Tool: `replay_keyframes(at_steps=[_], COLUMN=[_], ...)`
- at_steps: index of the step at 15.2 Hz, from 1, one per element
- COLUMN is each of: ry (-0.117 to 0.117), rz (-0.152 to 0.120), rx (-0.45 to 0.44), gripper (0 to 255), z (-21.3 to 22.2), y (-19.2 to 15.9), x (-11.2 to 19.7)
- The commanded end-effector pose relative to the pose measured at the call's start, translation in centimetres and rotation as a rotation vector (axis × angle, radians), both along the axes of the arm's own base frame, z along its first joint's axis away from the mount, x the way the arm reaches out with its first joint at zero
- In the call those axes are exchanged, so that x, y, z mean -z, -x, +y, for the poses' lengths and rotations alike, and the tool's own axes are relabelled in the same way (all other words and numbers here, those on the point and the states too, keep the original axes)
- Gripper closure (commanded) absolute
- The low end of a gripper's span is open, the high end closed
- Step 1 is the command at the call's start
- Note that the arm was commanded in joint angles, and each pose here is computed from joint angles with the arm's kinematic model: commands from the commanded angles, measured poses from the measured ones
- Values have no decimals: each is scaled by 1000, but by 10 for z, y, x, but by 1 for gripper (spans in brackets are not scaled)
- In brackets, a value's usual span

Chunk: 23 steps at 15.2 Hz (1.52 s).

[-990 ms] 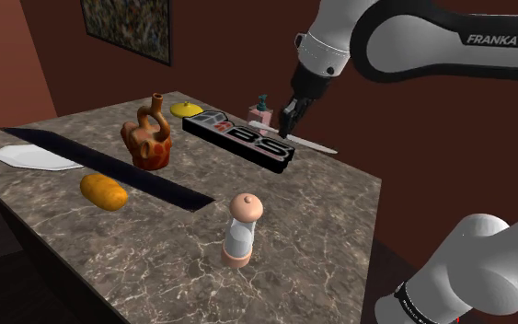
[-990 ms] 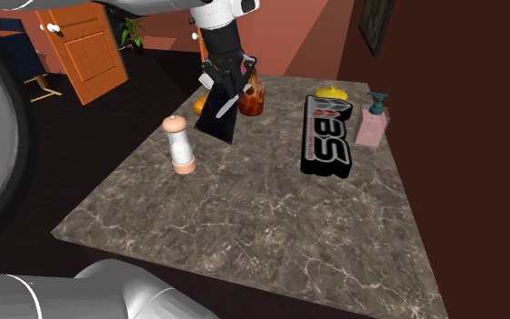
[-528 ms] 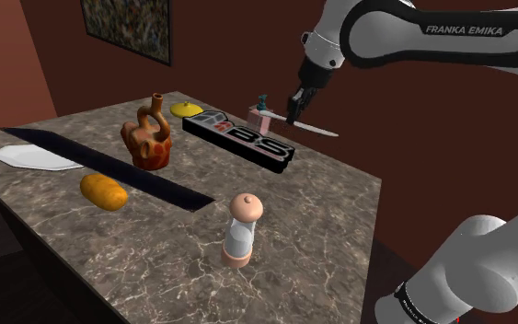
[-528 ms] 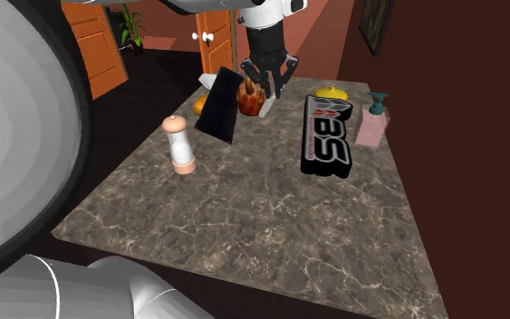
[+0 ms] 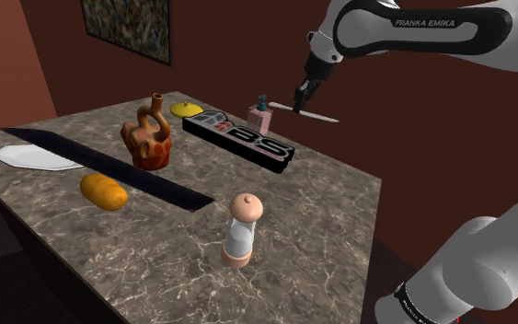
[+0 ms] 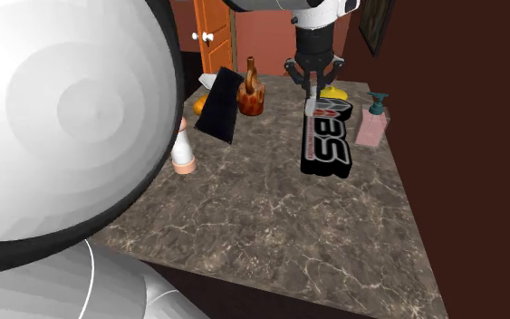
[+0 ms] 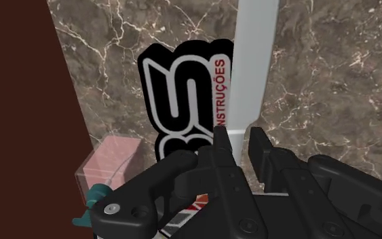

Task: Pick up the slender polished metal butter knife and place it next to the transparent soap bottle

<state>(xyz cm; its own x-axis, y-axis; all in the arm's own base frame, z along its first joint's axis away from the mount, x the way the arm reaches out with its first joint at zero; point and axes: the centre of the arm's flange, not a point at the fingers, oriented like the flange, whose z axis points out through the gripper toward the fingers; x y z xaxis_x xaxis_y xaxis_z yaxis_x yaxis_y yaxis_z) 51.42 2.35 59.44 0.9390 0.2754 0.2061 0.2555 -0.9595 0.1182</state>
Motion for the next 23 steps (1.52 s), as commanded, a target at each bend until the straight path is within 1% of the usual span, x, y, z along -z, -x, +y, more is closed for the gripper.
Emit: replay_keyframes(at_steps=[1,20,23], ry=[1,1,1], rz=[0,0,0], rx=[-1,-1,-1], gripper=[255,255,255], z=[-25,-240,-240], y=[-17,-148,-148], x=[1,0,16])
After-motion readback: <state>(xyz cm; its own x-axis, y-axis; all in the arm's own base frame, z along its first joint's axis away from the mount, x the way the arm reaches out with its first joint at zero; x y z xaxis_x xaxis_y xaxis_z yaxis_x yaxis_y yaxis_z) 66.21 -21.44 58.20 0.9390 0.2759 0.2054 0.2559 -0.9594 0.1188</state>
